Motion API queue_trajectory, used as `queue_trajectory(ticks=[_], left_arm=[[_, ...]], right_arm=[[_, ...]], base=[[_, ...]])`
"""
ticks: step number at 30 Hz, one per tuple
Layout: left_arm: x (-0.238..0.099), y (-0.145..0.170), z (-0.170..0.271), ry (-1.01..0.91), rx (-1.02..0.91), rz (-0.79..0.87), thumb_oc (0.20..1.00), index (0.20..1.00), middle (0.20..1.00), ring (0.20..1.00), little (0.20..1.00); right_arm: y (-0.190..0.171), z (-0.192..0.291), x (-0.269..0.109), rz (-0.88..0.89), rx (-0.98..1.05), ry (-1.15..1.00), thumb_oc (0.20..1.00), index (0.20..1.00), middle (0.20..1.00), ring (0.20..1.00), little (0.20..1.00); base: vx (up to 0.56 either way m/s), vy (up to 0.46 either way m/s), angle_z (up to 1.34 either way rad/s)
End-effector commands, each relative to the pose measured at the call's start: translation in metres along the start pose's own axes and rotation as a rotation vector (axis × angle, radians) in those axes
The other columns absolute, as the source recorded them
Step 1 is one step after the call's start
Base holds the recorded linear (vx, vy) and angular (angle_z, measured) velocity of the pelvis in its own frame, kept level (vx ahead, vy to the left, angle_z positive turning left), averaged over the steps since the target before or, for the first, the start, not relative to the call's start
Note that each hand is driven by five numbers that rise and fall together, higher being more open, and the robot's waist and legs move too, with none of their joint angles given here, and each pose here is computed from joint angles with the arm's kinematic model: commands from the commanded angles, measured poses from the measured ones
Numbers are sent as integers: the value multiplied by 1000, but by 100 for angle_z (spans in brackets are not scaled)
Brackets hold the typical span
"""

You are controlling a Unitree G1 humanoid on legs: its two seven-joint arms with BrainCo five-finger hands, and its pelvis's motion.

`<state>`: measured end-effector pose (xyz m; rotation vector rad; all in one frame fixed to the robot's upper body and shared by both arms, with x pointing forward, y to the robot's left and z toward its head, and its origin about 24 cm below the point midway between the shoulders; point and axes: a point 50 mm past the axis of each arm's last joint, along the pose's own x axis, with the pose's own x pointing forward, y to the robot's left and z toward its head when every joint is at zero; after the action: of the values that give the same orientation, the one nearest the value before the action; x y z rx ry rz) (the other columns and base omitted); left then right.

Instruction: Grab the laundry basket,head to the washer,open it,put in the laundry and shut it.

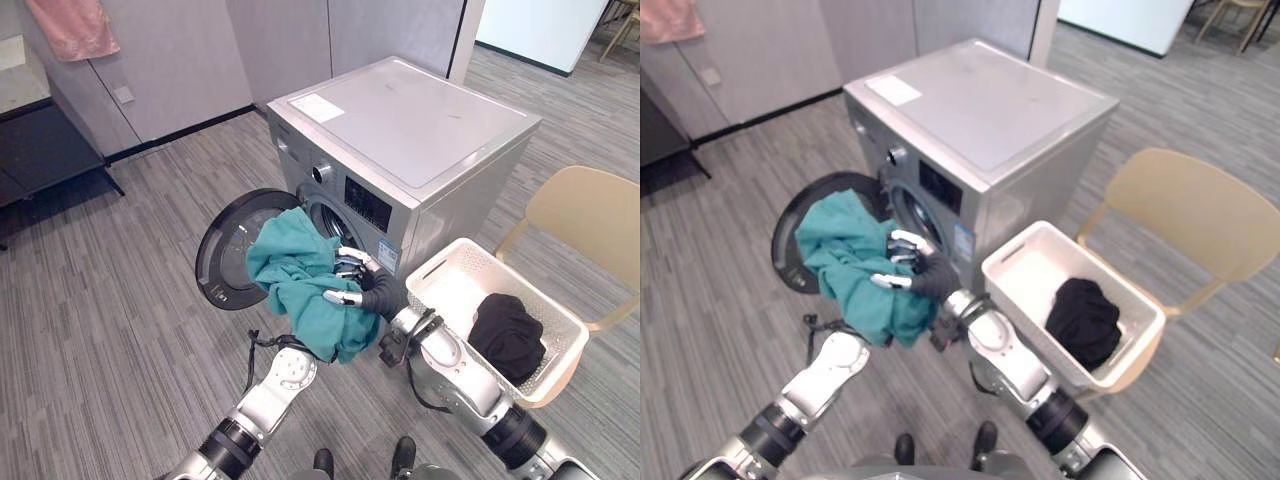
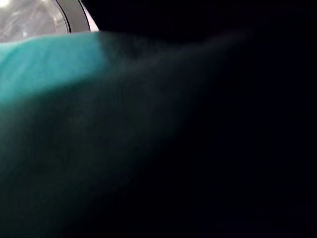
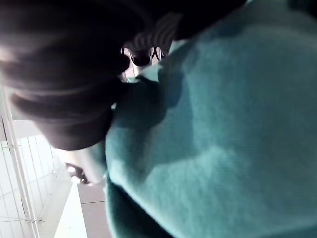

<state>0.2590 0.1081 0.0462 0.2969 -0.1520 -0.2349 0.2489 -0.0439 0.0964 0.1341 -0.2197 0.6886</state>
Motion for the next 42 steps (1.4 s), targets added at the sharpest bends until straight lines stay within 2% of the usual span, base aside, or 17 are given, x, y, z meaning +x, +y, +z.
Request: queue_trajectory(ticks=[1, 8, 9, 12, 15, 19, 20, 24, 26, 29, 34, 42], left_arm=[[9, 22, 23, -130, -50, 100, 200, 200, 200, 200, 200], [-15, 49, 5, -52, -33, 200, 200, 200, 200, 200, 200], [-21, 57, -3, -15, -13, 226, 200, 200, 200, 200, 200], [-29, 68, -12, 29, 26, 249, 200, 200, 200, 200, 200], [-55, 87, -40, 171, 108, 275, 200, 200, 200, 200, 200], [-81, 95, -63, 303, 135, 278, 200, 200, 200, 200, 200], [-100, 97, -78, 399, 130, 275, 200, 200, 200, 200, 200], [-129, 94, -102, 555, 87, 284, 200, 200, 200, 200, 200], [-139, 93, -109, 610, 66, 302, 200, 200, 200, 200, 200], [-145, 93, -114, 639, 53, 323, 200, 200, 200, 200, 200], [-121, 96, -107, 572, 72, 324, 200, 200, 200, 200, 200], [-105, 90, -102, 525, 77, 266, 200, 200, 200, 200, 200]], right_arm=[[-7, 15, 1, -51, -61, -93, 1000, 1000, 1000, 1000, 1000], [-45, 26, -31, -218, -269, -90, 1000, 1000, 1000, 1000, 1000], [-57, 32, -42, -270, -362, -94, 1000, 1000, 1000, 1000, 1000], [-70, 37, -57, -324, -455, -72, 1000, 1000, 1000, 1000, 1000], [-95, 25, -98, -418, -585, 96, 1000, 1000, 1000, 1000, 1000], [-110, 9, -129, -457, -696, 271, 1000, 1000, 1000, 1000, 1000], [-117, -9, -150, -462, -771, 417, 1000, 1000, 1000, 1000, 1000], [-126, -44, -182, -494, -771, 644, 1000, 1000, 1000, 1000, 1000], [-128, -53, -187, -517, -763, 688, 1000, 1000, 1000, 1000, 1000], [-132, -59, -187, -556, -744, 703, 1000, 1000, 1000, 1000, 1000], [-138, -76, -189, -645, -704, 759, 1000, 1000, 1000, 1000, 1000], [-126, -108, -190, -641, -610, 878, 1000, 1000, 1000, 1000, 1000]], base=[[5, 0, -10], [5, -1, -2], [0, 0, 0], [0, 0, 0], [0, 0, 0], [-23, -17, -8], [-39, -32, -16], [-33, -21, -8], [-60, -23, -3], [-146, -12, 0], [-114, 42, 52], [154, 190, 78]])
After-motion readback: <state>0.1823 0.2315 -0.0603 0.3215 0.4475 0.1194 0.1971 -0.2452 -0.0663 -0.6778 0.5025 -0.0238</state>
